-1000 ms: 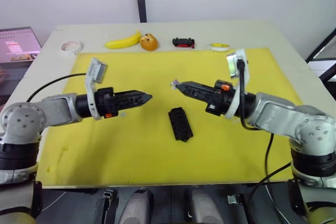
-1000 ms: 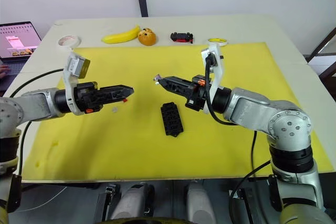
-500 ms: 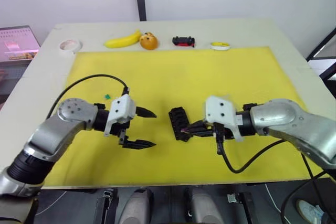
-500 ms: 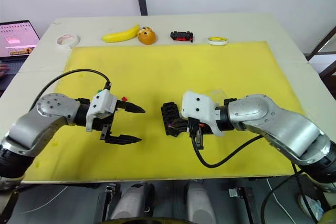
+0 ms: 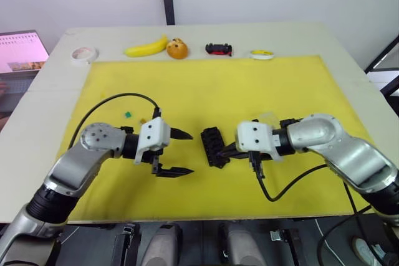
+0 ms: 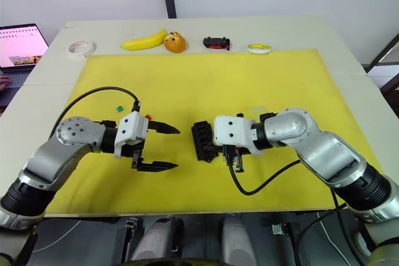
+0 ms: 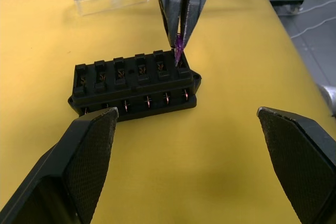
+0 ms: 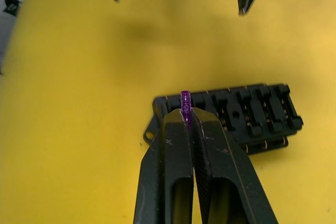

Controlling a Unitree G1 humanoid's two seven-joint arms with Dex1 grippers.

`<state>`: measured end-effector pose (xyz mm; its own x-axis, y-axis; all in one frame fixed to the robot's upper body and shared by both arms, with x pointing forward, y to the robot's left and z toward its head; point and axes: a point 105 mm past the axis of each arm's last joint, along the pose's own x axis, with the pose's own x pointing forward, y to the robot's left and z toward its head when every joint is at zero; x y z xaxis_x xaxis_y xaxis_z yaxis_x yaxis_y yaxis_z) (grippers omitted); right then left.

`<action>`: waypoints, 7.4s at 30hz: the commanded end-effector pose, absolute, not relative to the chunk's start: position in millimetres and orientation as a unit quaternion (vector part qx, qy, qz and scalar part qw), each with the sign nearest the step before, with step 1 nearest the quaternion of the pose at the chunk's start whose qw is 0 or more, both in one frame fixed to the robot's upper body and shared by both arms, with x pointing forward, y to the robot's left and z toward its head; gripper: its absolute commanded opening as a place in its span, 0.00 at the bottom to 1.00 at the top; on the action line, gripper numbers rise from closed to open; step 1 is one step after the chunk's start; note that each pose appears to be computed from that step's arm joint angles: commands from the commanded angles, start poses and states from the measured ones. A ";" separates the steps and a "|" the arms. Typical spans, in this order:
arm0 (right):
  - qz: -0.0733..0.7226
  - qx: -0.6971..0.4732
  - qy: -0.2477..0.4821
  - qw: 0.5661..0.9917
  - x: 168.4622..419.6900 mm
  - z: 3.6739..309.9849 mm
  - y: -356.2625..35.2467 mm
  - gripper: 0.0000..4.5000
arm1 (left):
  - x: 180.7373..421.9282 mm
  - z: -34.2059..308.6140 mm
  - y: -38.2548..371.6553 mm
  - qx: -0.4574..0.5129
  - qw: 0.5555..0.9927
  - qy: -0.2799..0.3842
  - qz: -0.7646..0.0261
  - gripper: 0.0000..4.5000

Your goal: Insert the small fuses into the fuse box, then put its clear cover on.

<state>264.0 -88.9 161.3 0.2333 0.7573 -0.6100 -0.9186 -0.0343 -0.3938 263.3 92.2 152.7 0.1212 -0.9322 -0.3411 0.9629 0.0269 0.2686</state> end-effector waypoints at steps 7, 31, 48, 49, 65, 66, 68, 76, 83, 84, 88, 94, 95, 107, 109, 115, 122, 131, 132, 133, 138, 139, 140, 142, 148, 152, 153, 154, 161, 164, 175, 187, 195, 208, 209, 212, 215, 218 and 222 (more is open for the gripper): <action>0.621 -0.392 0.092 0.673 260.5 170.6 -87.3 0.00 | 261.9 161.5 76.7 0.250 0.700 -0.001 -0.669 0.99; 0.627 -0.410 0.075 0.658 263.2 178.3 -82.7 0.00 | 258.7 158.9 77.5 0.256 0.694 0.001 -0.673 0.99; 0.626 -0.425 0.086 0.649 265.9 166.6 -88.2 0.00 | 258.7 158.9 75.5 0.253 0.695 -0.003 -0.672 0.99; 0.626 -0.425 0.086 0.649 265.9 166.3 -88.2 0.00 | 258.9 158.9 75.4 0.253 0.696 -0.003 -0.672 0.99; 0.628 -0.426 0.088 0.645 265.9 163.1 -88.3 0.00 | 260.7 159.3 74.1 0.253 0.696 -0.007 -0.671 0.99; 0.627 -0.426 0.088 0.646 266.3 162.8 -88.3 0.00 | 260.6 159.3 74.0 0.253 0.696 -0.007 -0.671 0.99; 0.627 -0.427 0.089 0.646 266.9 161.8 -87.9 0.00 | 260.6 159.2 73.6 0.253 0.696 -0.007 -0.672 0.99; 0.630 -0.425 0.093 0.643 267.4 157.8 -86.1 0.00 | 259.9 157.9 72.4 0.253 0.696 -0.010 -0.672 0.99; 0.635 -0.420 0.100 0.641 268.6 156.2 -83.9 0.00 | 260.2 157.1 73.4 0.256 0.697 -0.012 -0.670 0.99; 0.634 -0.418 0.102 0.643 269.3 155.8 -83.8 0.00 | 260.2 156.9 73.4 0.256 0.697 -0.012 -0.670 0.99; 0.635 -0.411 0.116 0.644 270.0 154.3 -85.6 0.00 | 260.7 156.6 73.4 0.257 0.697 -0.013 -0.669 0.99; 0.636 -0.405 0.122 0.646 269.6 157.1 -87.9 0.00 | 261.4 156.5 73.2 0.257 0.698 -0.013 -0.668 0.99; 0.636 -0.404 0.122 0.646 269.5 157.5 -87.9 0.00 | 261.5 156.5 73.2 0.257 0.698 -0.013 -0.668 0.99; 0.631 -0.406 0.124 0.649 273.4 157.0 -89.0 0.00 | 263.8 157.7 72.2 0.258 0.698 -0.015 -0.668 0.99; 0.632 -0.405 0.123 0.649 273.6 157.6 -88.9 0.00 | 264.1 158.0 72.0 0.259 0.698 -0.015 -0.668 0.99; 0.632 -0.398 0.105 0.656 271.9 169.8 -85.3 0.42 | 264.5 158.6 72.4 0.259 0.698 -0.015 -0.667 1.00; 0.628 -0.382 0.089 0.672 267.2 183.6 -88.5 0.64 | 262.2 158.8 72.4 0.258 0.695 -0.014 -0.671 1.00; 0.661 -0.244 0.036 0.709 269.2 181.5 -91.6 0.33 | 264.0 159.8 72.1 0.254 0.695 -0.017 -0.672 1.00; 0.663 -0.237 0.037 0.709 269.9 178.1 -92.3 0.22 | 264.2 159.6 71.9 0.253 0.696 -0.017 -0.672 1.00; 0.664 -0.230 0.038 0.711 271.1 175.3 -92.7 0.10 | 264.3 159.5 71.8 0.253 0.696 -0.017 -0.672 1.00; 0.662 -0.196 0.049 0.722 279.1 163.5 -89.9 0.01 | 265.2 159.7 70.6 0.251 0.699 -0.018 -0.670 1.00; 0.660 -0.194 0.053 0.724 280.4 160.7 -89.6 0.01 | 265.4 159.8 70.4 0.251 0.699 -0.019 -0.669 1.00; 0.659 -0.195 0.055 0.724 281.4 157.8 -89.4 0.01 | 265.6 160.0 70.2 0.251 0.699 -0.019 -0.669 1.00; 0.659 -0.198 0.061 0.723 282.4 152.7 -89.5 0.01 | 265.8 160.4 70.0 0.252 0.699 -0.020 -0.669 1.00; 0.658 -0.200 0.067 0.723 283.1 145.4 -87.8 0.01 | 265.5 160.9 70.8 0.254 0.700 -0.020 -0.667 1.00; 0.643 -0.219 0.083 0.729 286.7 134.5 -89.4 0.01 | 266.1 161.2 71.1 0.255 0.701 -0.020 -0.666 1.00; 0.637 -0.228 0.089 0.731 288.9 130.8 -90.6 0.01 | 266.6 161.2 71.1 0.255 0.701 -0.020 -0.665 1.00; 0.625 -0.242 0.103 0.734 292.5 124.2 -93.7 0.01 | 267.0 161.4 71.0 0.256 0.701 -0.020 -0.665 1.00; 0.615 -0.267 0.098 0.735 296.1 116.3 -95.4 0.01 | 273.5 163.4 69.7 0.261 0.702 -0.025 -0.662 1.00; 0.621 -0.263 0.087 0.733 294.0 120.9 -93.1 0.01 | 280.0 164.5 69.8 0.264 0.704 -0.027 -0.659 1.00; 0.628 -0.205 0.017 0.751 279.2 172.8 -83.0 0.01 | 273.3 161.3 71.8 0.256 0.701 -0.025 -0.666 1.00; 0.435 -0.164 0.063 0.883 266.7 195.8 -182.0 0.01 | 274.3 165.5 145.5 0.134 0.864 -0.023 -0.485 1.00; 0.192 -0.165 0.139 0.957 237.2 177.3 -317.1 0.73 | 228.2 136.9 270.2 0.033 0.967 0.067 -0.245 1.00; 0.149 -0.164 0.148 0.964 229.5 174.9 -345.3 1.00 | 179.2 120.5 347.3 0.009 0.982 0.142 -0.125 1.00; 0.158 -0.163 0.144 0.963 232.6 176.3 -338.7 1.00 | 181.6 121.4 343.3 0.003 0.981 0.143 -0.134 1.00; 0.189 -0.165 0.132 0.959 239.3 181.6 -318.1 1.00 | 192.7 125.8 337.9 -0.026 0.979 0.141 -0.144 1.00; 0.250 -0.168 0.116 0.946 244.6 191.3 -282.3 1.00 | 208.0 129.9 329.4 -0.092 0.969 0.159 -0.167 1.00; 0.326 -0.164 0.100 0.926 245.3 201.3 -239.3 1.00 | 219.2 132.7 313.7 -0.148 0.947 0.189 -0.215 1.00; 0.414 -0.159 0.090 0.892 238.1 205.2 -192.4 1.00 | 232.1 129.8 305.0 -0.194 0.925 0.227 -0.237 1.00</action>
